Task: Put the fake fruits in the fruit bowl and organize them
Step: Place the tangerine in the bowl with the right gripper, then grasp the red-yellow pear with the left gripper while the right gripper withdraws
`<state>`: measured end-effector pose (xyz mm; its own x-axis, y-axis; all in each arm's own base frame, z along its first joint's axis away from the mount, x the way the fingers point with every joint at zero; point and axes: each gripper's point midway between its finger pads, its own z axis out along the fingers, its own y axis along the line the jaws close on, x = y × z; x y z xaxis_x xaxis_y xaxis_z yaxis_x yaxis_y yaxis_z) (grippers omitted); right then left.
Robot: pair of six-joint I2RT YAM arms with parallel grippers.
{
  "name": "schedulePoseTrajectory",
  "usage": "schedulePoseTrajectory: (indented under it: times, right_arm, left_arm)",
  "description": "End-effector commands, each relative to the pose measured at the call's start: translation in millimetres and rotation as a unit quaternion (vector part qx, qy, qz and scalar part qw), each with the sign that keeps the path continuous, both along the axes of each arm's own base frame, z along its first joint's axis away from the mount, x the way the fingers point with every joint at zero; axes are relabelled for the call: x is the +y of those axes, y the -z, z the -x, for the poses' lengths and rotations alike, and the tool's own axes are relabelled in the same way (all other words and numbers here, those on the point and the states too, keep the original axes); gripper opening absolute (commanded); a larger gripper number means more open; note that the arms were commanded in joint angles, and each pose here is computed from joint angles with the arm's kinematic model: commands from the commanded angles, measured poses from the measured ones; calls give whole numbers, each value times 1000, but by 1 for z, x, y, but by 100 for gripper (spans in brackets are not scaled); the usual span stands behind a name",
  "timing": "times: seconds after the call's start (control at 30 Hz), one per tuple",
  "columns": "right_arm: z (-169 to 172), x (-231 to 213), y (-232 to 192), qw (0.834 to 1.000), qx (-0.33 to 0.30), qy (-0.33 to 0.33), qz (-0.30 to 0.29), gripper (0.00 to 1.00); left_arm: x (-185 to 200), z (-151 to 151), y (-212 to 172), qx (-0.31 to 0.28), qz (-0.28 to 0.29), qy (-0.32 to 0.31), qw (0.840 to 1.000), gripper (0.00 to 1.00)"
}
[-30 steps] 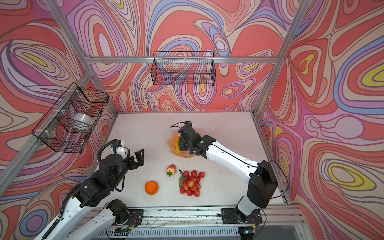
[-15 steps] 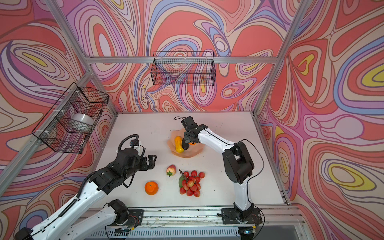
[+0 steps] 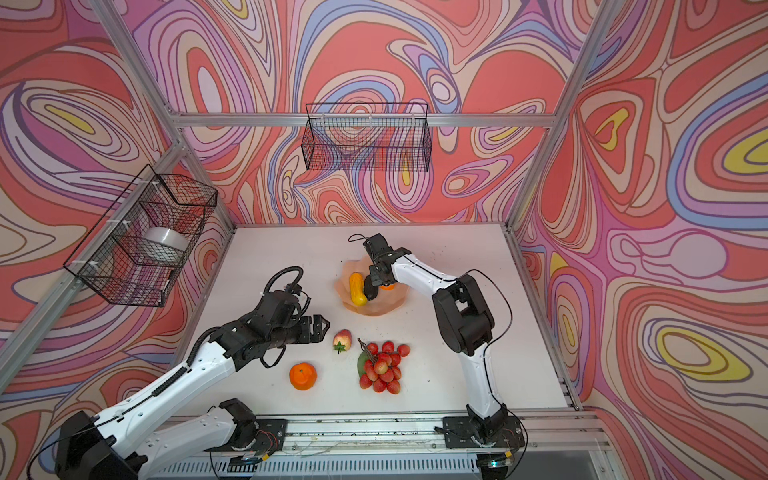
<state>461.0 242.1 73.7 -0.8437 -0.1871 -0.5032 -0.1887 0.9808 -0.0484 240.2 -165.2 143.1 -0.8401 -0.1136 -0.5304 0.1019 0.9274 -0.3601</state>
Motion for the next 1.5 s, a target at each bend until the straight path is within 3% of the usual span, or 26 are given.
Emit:
schedulePoseTrajectory:
  times: [0.0, 0.33, 0.53, 0.73, 1.0, 1.23, 1.47]
  right_arm:
    - [-6, -2, 12, 1000, 8, 1, 11, 51]
    - [-14, -1, 5, 1000, 8, 3, -1, 68]
    - [-12, -6, -73, 997, -66, 16, -48, 77]
    - [28, -23, -141, 984, -120, 37, -125, 80]
    - [95, -52, -180, 962, -169, 45, -210, 90]
    - [134, -79, -192, 953, -183, 66, -230, 93]
    - [144, -85, -195, 949, -189, 74, -239, 93]
  left_arm:
    - [-11, 4, 6, 14, 18, 6, 1000, 92]
    - [-43, 19, 37, 55, -14, 51, 997, 90]
    - [-52, 20, 50, 74, -35, 63, 995, 89]
    - [-53, 17, 65, 88, -53, 58, 993, 88]
    - [-62, 2, 81, 93, -72, 47, 992, 87]
    - [-63, -6, 96, 109, -91, 30, 989, 69]
    - [-56, -2, 103, 118, -104, 20, 987, 52]
